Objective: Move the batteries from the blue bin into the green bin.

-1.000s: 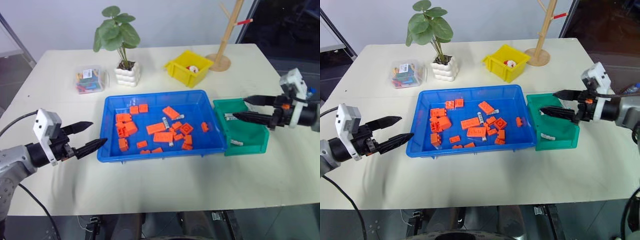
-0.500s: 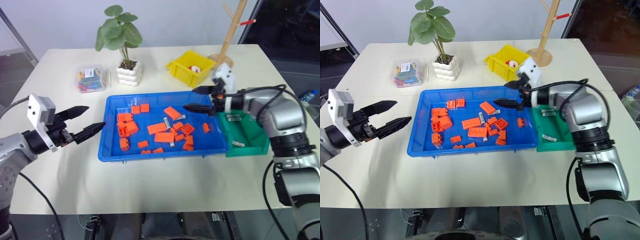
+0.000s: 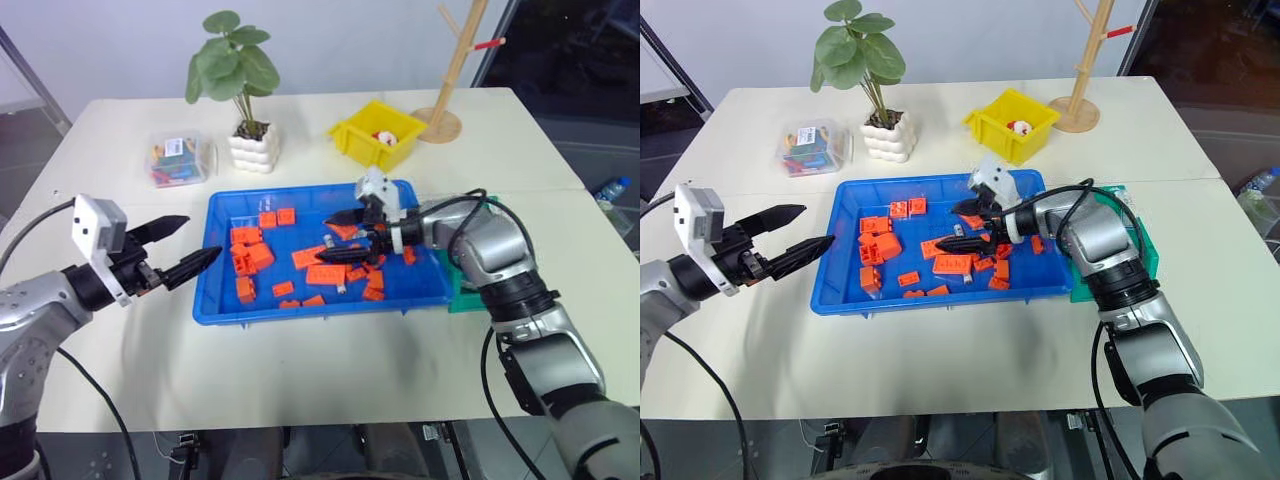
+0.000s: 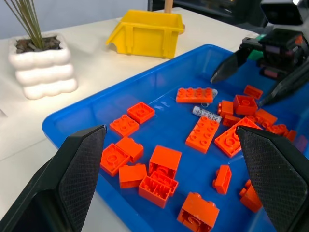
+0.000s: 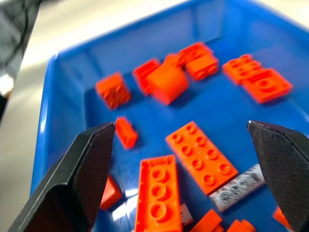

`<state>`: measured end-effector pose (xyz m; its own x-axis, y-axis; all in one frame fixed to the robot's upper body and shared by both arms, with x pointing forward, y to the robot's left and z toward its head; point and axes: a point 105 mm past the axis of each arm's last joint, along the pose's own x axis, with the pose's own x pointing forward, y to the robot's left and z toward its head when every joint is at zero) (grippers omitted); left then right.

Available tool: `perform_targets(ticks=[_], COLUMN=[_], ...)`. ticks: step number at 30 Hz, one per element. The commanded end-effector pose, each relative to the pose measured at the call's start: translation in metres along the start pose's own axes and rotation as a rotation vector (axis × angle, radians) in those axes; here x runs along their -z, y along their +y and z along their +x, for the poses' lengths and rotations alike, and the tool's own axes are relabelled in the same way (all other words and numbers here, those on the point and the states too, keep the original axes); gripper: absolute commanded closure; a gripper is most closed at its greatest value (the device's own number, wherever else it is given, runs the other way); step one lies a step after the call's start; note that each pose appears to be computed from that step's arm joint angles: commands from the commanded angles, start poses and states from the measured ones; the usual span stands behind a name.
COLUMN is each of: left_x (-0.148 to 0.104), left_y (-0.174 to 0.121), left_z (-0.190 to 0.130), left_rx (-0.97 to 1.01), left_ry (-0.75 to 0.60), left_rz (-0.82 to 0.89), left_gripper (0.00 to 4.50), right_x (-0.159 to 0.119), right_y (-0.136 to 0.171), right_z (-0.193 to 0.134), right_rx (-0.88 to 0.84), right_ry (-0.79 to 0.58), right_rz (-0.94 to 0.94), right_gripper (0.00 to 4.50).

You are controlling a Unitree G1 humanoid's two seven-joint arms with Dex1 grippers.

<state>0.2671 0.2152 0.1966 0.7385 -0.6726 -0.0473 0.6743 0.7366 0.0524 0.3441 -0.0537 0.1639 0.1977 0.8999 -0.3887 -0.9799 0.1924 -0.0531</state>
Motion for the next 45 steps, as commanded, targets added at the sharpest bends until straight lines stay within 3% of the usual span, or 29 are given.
perform_targets(ticks=[1,13,17,21,27,33,45], left_x=[-0.008,-0.002,-0.002,0.0,0.0,-0.009,-0.029], left_y=[-0.006,-0.012,-0.012,-0.013,-0.012,-0.014,-0.022], left_z=[0.0,-0.003,-0.005,-0.006,-0.004,-0.004,-0.001], left_rx=[-0.002,-0.05,-0.068,-0.075,-0.073,-0.034,0.025], left_ry=[-0.035,-0.044,-0.048,-0.042,-0.04,-0.041,-0.061], left_rz=[0.04,0.021,0.019,0.012,0.011,0.032,0.07], left_gripper=[0.0,0.0,0.0,0.0,0.0,0.0,0.0], right_x=[-0.006,0.01,-0.004,-0.014,-0.021,0.001,0.03], right_y=[-0.009,-0.039,-0.04,-0.029,0.011,0.03,0.009], right_z=[0.002,0.012,0.008,0.005,0.007,0.016,0.018], right_rx=[-0.004,-0.003,-0.01,-0.055,-0.157,-0.164,-0.077], right_ry=[0.039,0.158,0.116,0.108,0.083,0.104,0.176], right_rz=[-0.08,-0.146,-0.142,-0.193,-0.214,-0.184,-0.141], right_gripper=[0.01,0.01,0.01,0.01,0.01,0.01,0.01])
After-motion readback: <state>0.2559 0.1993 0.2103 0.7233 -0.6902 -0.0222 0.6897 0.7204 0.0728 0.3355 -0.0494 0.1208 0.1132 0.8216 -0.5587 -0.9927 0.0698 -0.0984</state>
